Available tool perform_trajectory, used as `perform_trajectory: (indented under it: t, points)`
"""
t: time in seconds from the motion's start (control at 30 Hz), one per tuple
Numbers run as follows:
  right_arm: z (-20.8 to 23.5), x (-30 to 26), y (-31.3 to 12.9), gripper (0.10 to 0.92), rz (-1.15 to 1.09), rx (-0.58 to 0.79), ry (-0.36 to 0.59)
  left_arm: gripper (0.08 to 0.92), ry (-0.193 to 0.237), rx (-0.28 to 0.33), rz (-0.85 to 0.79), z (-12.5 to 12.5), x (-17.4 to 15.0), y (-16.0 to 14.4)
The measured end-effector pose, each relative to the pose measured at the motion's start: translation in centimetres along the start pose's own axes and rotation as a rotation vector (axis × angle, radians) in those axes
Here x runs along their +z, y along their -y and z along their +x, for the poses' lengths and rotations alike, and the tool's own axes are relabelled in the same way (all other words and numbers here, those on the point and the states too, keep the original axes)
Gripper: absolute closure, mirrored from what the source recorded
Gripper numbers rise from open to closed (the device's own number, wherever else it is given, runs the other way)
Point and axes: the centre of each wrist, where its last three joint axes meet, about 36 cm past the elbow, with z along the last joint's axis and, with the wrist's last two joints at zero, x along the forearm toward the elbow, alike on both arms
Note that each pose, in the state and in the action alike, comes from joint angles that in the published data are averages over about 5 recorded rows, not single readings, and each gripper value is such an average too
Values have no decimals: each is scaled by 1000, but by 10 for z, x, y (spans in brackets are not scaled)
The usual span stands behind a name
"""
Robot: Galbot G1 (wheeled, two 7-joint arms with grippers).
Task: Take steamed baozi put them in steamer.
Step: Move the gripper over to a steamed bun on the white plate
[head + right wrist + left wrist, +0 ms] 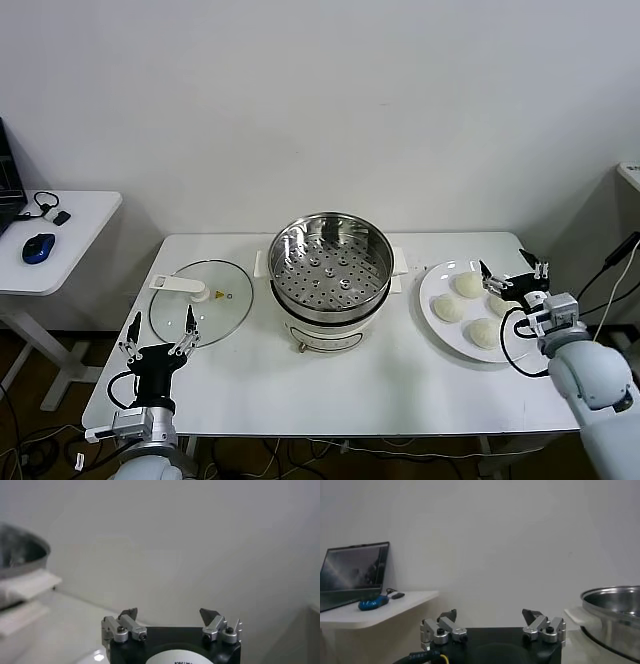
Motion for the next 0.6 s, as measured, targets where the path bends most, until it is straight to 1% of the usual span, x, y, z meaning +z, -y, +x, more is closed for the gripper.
perform_trajectory:
  t: [0.33,0.6]
  points:
    - [-17,-32,58,200,344,-182,-99,177,-4,17,4,-2,5,6]
    - [-46,-54,77,200,533,-377,-169,177,-12,22,7,-2,10,8]
